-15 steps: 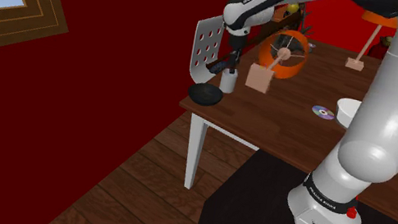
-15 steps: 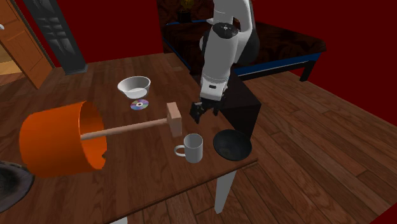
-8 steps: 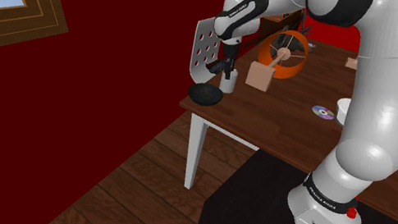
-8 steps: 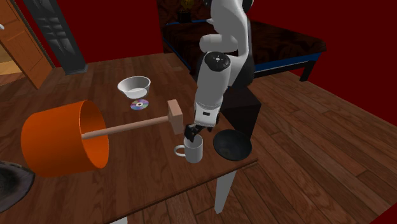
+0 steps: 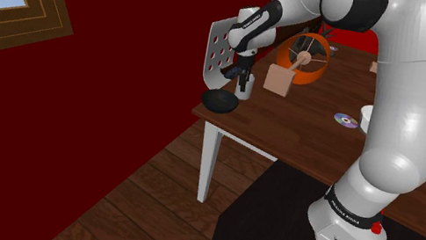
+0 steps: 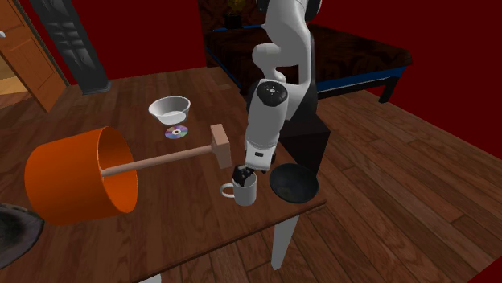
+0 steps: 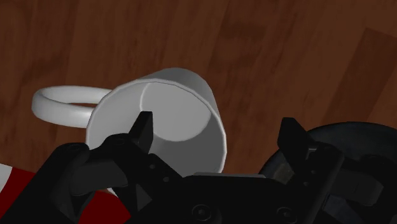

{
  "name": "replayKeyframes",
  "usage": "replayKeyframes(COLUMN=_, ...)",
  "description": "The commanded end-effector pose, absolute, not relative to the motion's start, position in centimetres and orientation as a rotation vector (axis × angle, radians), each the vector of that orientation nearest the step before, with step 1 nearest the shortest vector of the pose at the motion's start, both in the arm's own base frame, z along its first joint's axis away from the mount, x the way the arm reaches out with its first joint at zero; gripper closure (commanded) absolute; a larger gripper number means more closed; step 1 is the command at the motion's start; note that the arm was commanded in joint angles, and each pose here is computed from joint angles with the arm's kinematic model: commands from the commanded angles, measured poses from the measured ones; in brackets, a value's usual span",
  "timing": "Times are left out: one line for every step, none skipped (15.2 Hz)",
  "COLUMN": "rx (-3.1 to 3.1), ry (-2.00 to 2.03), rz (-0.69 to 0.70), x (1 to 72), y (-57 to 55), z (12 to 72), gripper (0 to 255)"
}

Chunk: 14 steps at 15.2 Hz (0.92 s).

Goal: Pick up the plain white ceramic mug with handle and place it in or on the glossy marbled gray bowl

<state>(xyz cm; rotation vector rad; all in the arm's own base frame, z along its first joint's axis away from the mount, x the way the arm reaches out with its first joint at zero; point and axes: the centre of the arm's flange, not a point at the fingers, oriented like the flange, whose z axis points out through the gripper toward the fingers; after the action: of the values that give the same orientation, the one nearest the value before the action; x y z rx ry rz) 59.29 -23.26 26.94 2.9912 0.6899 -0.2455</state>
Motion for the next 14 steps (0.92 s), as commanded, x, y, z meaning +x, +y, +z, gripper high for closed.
replayKeyframes(rx=2.991, ry=0.690, rz=-0.245, x=59.24, y=-23.28, z=26.82, gripper=0)
replayKeyframes(rx=2.991, ry=0.690, rz=-0.245, x=59.24, y=-23.28, z=26.82, gripper=0)
replayKeyframes(rx=2.991, ry=0.690, rz=-0.245, x=59.24, y=-23.28, z=26.82, gripper=0)
replayKeyframes(rx=2.991, ry=0.690, rz=-0.245, x=59.24, y=-23.28, z=26.82, gripper=0)
replayKeyframes(rx=2.991, ry=0.690, rz=-0.245, x=59.24, y=-23.28, z=26.82, gripper=0)
replayKeyframes(rx=2.991, ry=0.690, rz=-0.245, x=59.24, y=-23.28, z=26.82, gripper=255)
replayKeyframes(rx=2.991, ry=0.690, rz=-0.245, x=59.24, y=-23.28, z=26.82, gripper=255)
replayKeyframes(rx=2.991, ry=0.690, rz=-0.245, x=59.24, y=-23.28, z=26.82, gripper=255)
replayKeyframes(rx=2.991, ry=0.690, rz=-0.245, x=59.24, y=-23.28, z=26.82, gripper=255)
replayKeyframes(rx=2.991, ry=0.690, rz=-0.245, x=59.24, y=-23.28, z=26.82, gripper=255)
replayKeyframes(rx=2.991, ry=0.690, rz=-0.245, x=59.24, y=-23.28, z=26.82, gripper=255)
replayKeyframes(rx=2.991, ry=0.690, rz=-0.245, x=59.24, y=-23.28, z=26.82, gripper=255)
replayKeyframes(rx=2.991, ry=0.690, rz=-0.245, x=59.24, y=-23.28, z=26.82, gripper=255)
replayKeyframes(rx=2.991, ry=0.690, rz=-0.245, x=59.23, y=-23.28, z=26.82, gripper=255)
